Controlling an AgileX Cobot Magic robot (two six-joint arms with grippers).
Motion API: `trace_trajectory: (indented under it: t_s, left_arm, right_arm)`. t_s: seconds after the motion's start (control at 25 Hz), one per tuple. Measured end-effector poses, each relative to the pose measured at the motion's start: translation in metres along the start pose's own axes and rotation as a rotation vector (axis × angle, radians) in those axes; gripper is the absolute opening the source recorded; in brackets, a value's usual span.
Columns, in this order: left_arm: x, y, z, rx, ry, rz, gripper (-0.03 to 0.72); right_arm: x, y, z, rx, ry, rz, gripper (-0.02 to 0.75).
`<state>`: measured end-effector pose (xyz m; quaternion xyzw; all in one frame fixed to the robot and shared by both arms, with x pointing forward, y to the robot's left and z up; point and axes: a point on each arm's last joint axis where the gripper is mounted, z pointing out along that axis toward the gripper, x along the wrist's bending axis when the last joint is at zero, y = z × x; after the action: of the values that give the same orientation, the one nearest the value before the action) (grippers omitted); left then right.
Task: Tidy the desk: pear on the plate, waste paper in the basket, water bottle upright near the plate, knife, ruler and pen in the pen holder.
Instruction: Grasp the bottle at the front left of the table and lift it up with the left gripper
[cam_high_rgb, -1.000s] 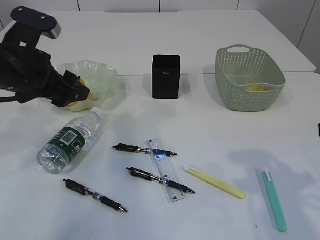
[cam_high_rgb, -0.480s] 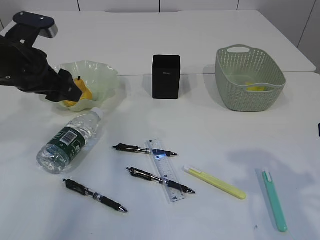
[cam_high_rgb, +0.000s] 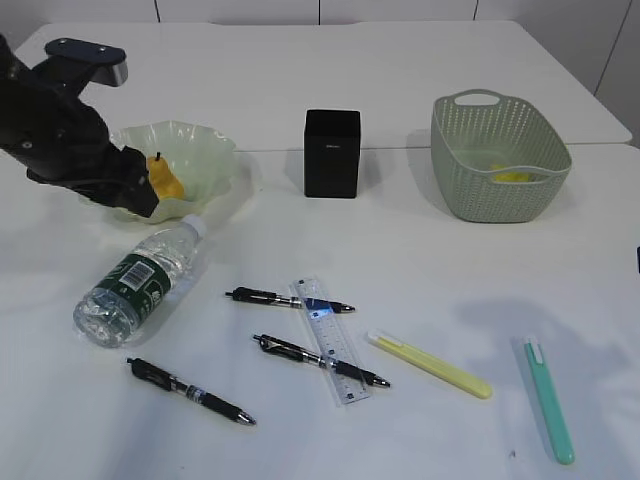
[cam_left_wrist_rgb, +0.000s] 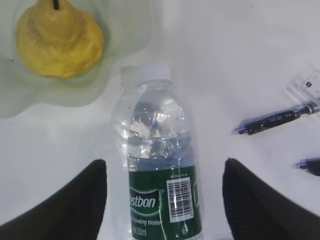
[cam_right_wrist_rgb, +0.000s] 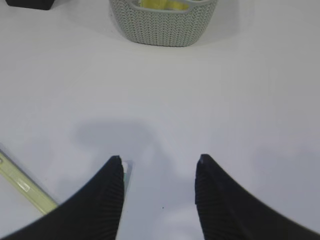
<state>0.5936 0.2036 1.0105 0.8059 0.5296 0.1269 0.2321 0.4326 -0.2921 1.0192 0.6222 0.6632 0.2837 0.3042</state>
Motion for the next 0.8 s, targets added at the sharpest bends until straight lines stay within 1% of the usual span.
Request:
trace_trajectory:
  t_s: [0.24,0.56,0.8]
  left_arm:
    - [0.002,0.006,0.01,0.116,-0.024,-0.001,0.516]
    - [0.002,0.015,0.022,0.244,-0.064,0.0,0.517]
    - [0.004,0.013,0.037,0.298,-0.077,-0.003,0.517]
  right_arm:
    - [0.0,0.0,0.0,-0.001,0.0,0.0,0.351]
    - [0.0,0.0,0.0,-0.001,0.0,0.0,0.351]
    - [0.0,0.0,0.0,-0.001,0.0,0.0,0.351]
